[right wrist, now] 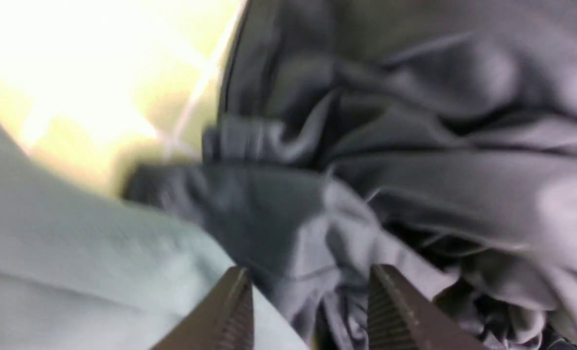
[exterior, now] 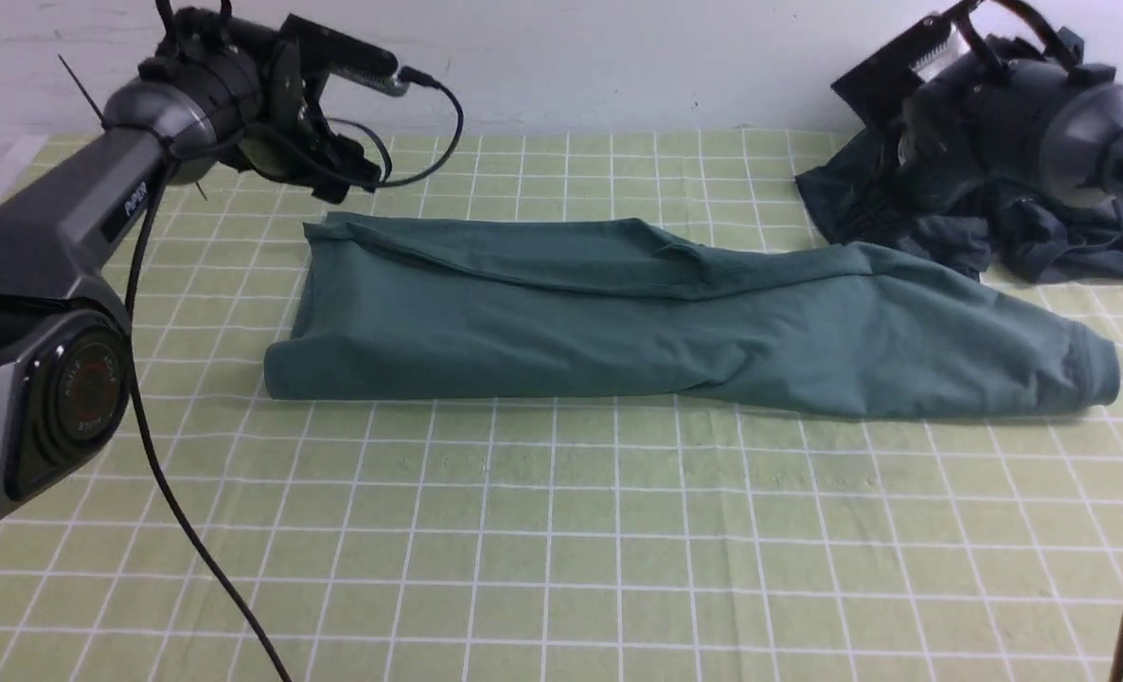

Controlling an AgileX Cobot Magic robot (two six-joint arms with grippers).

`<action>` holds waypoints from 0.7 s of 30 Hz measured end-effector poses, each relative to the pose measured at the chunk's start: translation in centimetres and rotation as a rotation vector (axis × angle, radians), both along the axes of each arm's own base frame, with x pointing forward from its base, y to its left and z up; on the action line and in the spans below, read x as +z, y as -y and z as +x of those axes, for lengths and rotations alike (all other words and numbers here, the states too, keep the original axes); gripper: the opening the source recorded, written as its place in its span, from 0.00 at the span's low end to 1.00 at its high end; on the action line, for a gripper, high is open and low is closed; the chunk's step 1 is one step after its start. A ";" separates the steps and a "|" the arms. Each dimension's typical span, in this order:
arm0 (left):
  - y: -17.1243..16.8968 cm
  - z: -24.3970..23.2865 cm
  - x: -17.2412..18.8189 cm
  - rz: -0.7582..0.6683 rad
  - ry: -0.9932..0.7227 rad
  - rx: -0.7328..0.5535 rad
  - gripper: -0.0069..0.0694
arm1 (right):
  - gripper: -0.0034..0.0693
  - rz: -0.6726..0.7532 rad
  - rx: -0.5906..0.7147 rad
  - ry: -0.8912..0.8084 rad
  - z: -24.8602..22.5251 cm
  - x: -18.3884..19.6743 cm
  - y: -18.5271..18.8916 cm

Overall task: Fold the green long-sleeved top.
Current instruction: Use both arms to drag the lower edge of the fabric forward and fold it over the upper edge

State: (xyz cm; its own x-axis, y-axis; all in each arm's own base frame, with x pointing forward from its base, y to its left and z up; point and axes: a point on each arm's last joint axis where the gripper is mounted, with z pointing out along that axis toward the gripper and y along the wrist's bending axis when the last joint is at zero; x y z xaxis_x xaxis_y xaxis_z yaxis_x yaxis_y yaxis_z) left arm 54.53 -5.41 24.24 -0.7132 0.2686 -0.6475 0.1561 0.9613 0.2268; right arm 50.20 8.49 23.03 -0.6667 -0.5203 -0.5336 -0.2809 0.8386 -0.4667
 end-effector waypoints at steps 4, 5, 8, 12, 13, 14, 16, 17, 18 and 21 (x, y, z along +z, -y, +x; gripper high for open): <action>1.1 -1.7 4.2 -0.084 -0.010 -0.081 0.55 | 0.20 0.133 0.083 -0.046 -0.7 -0.1 -3.4; 1.4 -2.1 4.9 -0.100 -0.015 -0.110 0.49 | 0.14 0.163 0.133 -0.080 -0.9 -0.8 -4.5; 2.3 -3.1 5.5 -0.146 -0.074 -0.196 0.27 | 0.05 0.204 0.315 -0.178 -1.4 -3.7 -7.7; 2.8 -3.9 4.6 -0.156 -0.196 -0.272 0.10 | 0.03 0.254 0.477 -0.223 -1.4 -7.8 -10.1; 2.8 -4.1 4.3 -0.157 -0.228 -0.288 0.09 | 0.03 0.263 0.487 -0.186 -1.0 -8.3 -10.3; 2.9 -4.3 4.0 -0.160 -0.255 -0.301 0.09 | 0.03 0.264 0.487 -0.121 -0.4 -8.3 -10.4; 3.1 -4.3 3.4 -0.171 -0.287 -0.314 0.08 | 0.03 0.255 0.462 0.001 0.9 -9.3 -10.0; 3.1 -4.2 3.0 -0.177 -0.296 -0.318 0.08 | 0.03 0.256 0.433 0.079 1.7 -9.9 -9.6; 3.3 -4.1 2.6 -0.187 -0.304 -0.321 0.08 | 0.03 0.263 0.392 0.162 2.5 -10.4 -9.0; 3.5 -3.7 1.1 -0.208 -0.334 -0.325 0.08 | 0.03 0.324 0.230 0.369 4.4 -10.8 -6.4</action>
State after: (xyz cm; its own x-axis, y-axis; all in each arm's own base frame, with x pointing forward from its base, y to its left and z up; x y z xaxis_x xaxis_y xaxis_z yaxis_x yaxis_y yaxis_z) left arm 50.80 -8.90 25.35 -0.7914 0.4006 -0.4617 0.4861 0.8704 -0.0779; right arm 54.55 14.85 12.19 -0.2930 -0.4007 -0.8681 -0.3408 0.8921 -0.2967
